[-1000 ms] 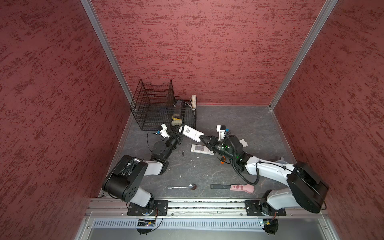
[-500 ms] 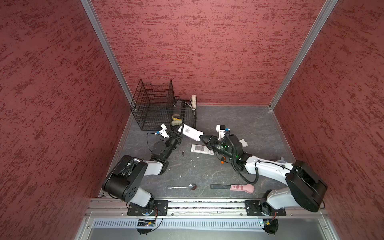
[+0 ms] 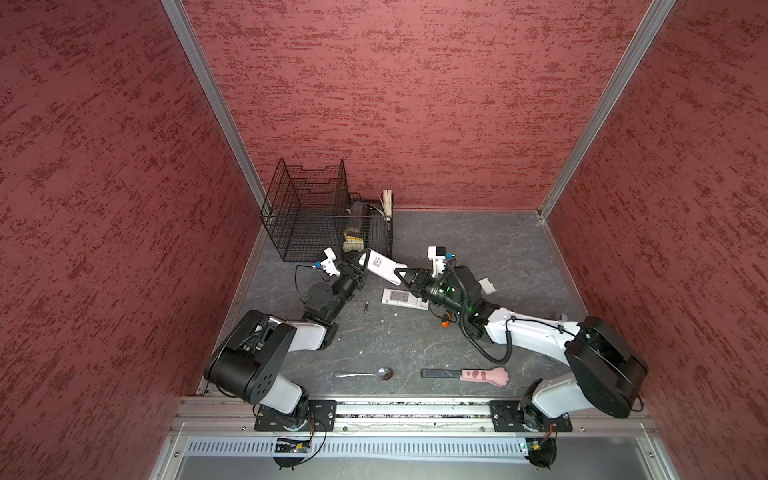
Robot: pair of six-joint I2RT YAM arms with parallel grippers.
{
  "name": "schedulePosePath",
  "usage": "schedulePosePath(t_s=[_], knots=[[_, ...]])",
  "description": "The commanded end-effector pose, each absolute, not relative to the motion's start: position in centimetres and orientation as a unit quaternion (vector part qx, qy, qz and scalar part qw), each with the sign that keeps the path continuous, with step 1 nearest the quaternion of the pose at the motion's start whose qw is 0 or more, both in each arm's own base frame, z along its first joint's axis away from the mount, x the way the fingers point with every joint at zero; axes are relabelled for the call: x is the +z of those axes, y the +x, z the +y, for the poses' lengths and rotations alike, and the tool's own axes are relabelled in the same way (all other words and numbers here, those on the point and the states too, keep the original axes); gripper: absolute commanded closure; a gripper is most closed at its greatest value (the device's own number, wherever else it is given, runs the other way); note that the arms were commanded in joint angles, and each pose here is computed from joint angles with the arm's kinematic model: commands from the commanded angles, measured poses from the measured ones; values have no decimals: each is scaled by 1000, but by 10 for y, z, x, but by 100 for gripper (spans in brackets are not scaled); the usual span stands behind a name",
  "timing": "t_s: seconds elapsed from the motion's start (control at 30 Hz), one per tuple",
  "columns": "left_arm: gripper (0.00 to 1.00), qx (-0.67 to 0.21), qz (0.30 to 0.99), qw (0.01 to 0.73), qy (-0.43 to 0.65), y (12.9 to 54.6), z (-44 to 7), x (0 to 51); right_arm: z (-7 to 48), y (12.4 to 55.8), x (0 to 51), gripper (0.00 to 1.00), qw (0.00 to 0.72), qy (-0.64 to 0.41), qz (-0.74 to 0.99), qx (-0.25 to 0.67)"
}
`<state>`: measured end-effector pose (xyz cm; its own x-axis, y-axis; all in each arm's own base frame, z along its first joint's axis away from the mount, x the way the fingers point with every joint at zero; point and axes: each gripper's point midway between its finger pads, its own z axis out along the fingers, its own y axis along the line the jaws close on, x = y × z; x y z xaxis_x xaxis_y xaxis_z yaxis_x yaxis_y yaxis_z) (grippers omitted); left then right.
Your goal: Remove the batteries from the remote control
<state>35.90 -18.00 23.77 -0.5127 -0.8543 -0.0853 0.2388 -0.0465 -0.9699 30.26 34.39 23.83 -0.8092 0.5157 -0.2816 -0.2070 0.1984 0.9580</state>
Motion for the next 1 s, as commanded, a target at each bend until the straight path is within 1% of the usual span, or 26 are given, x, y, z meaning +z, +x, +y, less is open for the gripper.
schedulePosePath(t_s=[0.0, 0.07, 0.3, 0.4, 0.47, 0.53, 0.77, 0.87, 0.97], knots=[[100, -694, 540, 409, -244, 349, -186, 258, 349, 303, 248, 82, 278, 113, 706, 641], [100, -693, 540, 409, -245, 350, -185, 258, 349, 304, 247, 83, 278, 114, 707, 640], [100, -692, 537, 414, -247, 350, -181, 259, 347, 302, 247, 93, 278, 114, 707, 640], [100, -687, 536, 420, -253, 352, -174, 258, 344, 300, 250, 96, 282, 114, 705, 641], [100, -680, 539, 426, -258, 355, -168, 256, 343, 300, 248, 97, 283, 113, 710, 635], [100, -673, 541, 431, -262, 357, -163, 255, 339, 295, 261, 98, 291, 108, 702, 641], [100, -660, 554, 436, -262, 358, -159, 248, 328, 291, 277, 99, 309, 97, 698, 639], [100, -650, 568, 428, -270, 353, -158, 235, 313, 296, 279, 99, 329, 93, 712, 613], [100, -628, 592, 422, -278, 344, -157, 219, 285, 307, 266, 99, 354, 96, 752, 548]])
